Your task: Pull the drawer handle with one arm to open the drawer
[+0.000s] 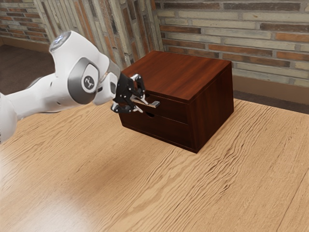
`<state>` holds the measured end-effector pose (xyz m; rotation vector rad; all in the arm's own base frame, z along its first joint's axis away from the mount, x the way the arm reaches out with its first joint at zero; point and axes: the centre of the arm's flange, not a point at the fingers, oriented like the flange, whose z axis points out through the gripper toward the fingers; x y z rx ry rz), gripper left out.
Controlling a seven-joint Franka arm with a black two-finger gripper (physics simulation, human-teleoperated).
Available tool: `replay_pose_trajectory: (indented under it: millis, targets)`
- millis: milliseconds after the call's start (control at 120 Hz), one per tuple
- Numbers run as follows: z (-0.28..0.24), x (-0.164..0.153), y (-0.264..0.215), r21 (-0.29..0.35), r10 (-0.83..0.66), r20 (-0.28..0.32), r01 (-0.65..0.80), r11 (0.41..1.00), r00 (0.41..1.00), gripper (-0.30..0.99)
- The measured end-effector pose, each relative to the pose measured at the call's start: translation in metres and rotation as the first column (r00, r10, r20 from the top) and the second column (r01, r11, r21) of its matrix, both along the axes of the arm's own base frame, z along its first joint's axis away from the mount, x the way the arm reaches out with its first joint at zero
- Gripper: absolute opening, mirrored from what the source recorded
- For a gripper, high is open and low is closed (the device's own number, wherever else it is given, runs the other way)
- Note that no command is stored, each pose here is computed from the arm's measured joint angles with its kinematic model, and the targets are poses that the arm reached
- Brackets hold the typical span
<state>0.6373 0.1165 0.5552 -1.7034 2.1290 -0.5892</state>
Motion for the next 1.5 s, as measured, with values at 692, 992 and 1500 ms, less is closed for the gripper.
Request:
replay_pose_trajectory:
  millis: [692,992,1500]
  targets:
    - [0.002,0.011,0.019,0.014,0.007,0.014,-0.008,1.000,1.000,0.13]
    - [-0.010,0.009,0.017,0.004,0.005,-0.008,-0.005,1.000,1.000,0.01]
    - [-0.003,-0.071,0.018,-0.016,-0.002,-0.030,0.002,1.000,1.000,-0.03]
